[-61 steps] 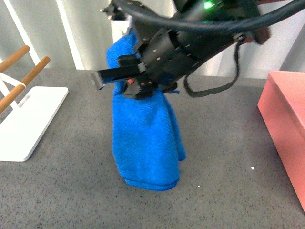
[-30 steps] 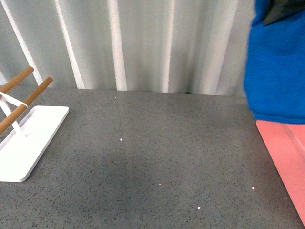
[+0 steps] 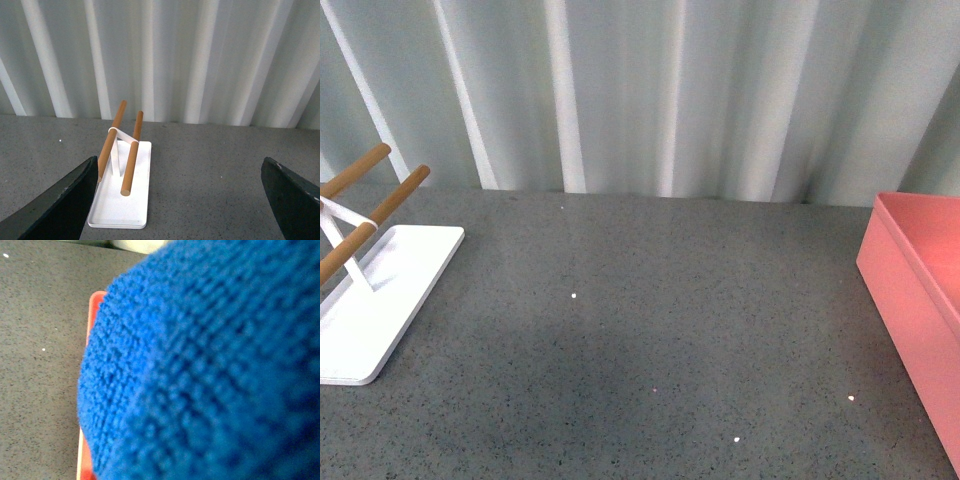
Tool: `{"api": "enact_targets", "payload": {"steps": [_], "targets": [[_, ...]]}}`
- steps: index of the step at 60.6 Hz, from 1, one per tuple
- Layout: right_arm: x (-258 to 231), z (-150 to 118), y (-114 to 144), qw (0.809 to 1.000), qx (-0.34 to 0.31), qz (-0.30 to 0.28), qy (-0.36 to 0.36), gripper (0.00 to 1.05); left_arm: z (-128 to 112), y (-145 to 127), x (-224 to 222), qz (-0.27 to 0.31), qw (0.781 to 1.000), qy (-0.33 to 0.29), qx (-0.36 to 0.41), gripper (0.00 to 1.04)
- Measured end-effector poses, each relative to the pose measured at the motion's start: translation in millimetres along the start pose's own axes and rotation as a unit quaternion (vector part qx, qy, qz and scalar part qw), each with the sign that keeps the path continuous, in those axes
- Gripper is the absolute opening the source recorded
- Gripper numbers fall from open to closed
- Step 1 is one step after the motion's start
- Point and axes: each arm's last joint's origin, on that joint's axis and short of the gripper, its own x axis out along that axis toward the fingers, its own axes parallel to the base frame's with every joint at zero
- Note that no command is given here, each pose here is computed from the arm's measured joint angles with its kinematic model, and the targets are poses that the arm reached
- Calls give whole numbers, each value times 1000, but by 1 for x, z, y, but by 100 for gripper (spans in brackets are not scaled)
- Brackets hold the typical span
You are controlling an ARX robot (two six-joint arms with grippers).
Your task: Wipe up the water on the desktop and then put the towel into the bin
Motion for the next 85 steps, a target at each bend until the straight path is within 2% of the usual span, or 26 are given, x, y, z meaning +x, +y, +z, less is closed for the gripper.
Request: {"api": "enact_targets", "payload": {"steps": [11,31,67,69,85], "targets": [[24,-19,-13,999,10,-14,34,6,0,0,0,0,1000,0,0,98],[39,-39,-19,997,21,-31,64,7,0,0,0,0,1000,0,0,98],[39,-40,-21,997,25,-31,69,96,0,0,0,0,1000,0,0,98],[39,-40,-21,997,26,-32,69,100,0,0,0,0,1000,0,0,98],[39,-40,-21,997,26,-32,69,98,0,0,0,0,1000,0,0,98]]}}
